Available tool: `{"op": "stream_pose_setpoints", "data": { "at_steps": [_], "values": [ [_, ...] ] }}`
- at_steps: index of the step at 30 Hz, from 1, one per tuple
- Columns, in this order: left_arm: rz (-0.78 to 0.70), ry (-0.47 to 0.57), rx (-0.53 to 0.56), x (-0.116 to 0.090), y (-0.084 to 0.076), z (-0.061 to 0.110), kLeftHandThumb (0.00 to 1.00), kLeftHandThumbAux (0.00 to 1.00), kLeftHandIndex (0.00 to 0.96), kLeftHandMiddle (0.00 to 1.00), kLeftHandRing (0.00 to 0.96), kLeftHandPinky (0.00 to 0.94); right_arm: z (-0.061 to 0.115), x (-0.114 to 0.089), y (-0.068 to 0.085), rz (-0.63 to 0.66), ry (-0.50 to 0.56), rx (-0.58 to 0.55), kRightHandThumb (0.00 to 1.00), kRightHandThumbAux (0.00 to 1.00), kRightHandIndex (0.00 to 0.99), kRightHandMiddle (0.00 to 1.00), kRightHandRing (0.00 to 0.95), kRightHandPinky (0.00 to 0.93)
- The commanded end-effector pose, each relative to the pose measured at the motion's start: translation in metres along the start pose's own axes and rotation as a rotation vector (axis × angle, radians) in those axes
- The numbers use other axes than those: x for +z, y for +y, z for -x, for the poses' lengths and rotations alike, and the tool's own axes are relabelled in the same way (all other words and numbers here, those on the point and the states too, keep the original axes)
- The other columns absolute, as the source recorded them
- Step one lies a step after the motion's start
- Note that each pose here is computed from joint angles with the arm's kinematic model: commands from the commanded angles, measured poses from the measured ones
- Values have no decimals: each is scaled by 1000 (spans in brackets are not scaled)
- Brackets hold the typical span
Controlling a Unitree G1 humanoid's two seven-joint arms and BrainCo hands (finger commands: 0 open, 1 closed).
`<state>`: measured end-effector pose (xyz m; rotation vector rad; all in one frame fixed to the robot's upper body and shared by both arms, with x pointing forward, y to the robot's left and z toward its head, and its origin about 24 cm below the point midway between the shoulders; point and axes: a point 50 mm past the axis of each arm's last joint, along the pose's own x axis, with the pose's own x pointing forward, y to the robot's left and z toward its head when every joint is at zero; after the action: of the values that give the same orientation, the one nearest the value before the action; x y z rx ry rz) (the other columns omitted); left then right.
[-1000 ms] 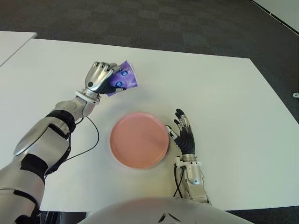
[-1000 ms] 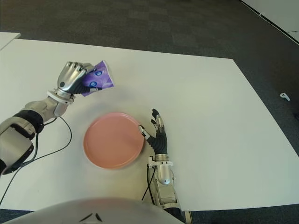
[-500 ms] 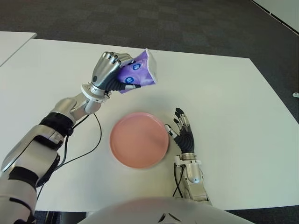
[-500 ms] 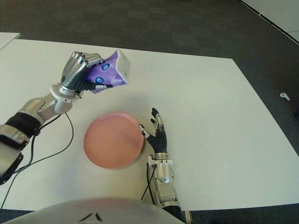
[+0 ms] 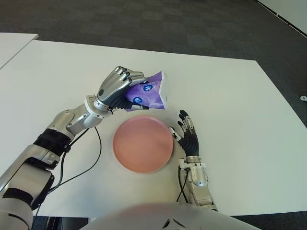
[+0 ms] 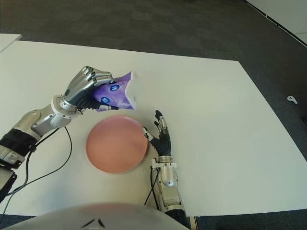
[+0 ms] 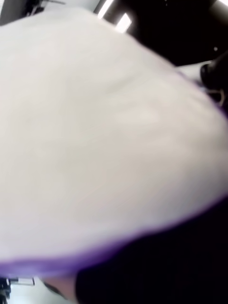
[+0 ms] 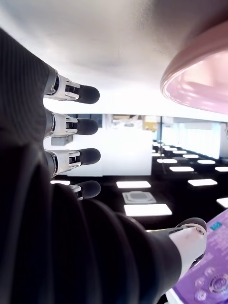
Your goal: Put the tissue paper into the plate.
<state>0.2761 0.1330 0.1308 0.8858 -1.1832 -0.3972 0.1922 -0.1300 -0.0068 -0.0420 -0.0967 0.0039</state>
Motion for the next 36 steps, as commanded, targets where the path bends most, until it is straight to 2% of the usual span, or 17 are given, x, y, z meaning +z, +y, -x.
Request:
{"op": "stream_pose_setpoints", "data": {
  "at_steps": [1,4,11,17,19,23,29,36],
  "values": [
    [79,-43,-97,15,-5,9,753,696,443,845,846,831,36,-47,-6,11,286,-7,10,685,0,0,0,0],
    [128,-57,-179,29,-13,19,753,696,443,843,845,834,36,-47,-5,9,282,-15,10,686,0,0,0,0],
    [170,-38,-251,41,-23,30,752,696,442,843,844,840,37,-48,-4,15,283,-22,12,696,0,0,0,0],
    [178,80,-396,42,-28,44,751,697,442,843,845,846,38,-46,-5,7,265,-25,9,706,0,0,0,0],
    [180,108,-432,42,-27,45,751,697,442,843,846,849,38,-46,-5,6,264,-25,7,707,0,0,0,0],
    [173,211,-623,37,-3,41,750,697,442,842,846,851,38,-46,-5,1,267,-25,3,708,0,0,0,0],
    [103,218,-794,39,-13,42,749,698,442,844,849,849,39,-47,-4,-6,260,-10,1,713,0,0,0,0],
    [87,195,-841,43,-31,43,749,698,442,846,851,848,39,-47,-4,-9,259,-1,0,718,0,0,0,0]
  ]
}}
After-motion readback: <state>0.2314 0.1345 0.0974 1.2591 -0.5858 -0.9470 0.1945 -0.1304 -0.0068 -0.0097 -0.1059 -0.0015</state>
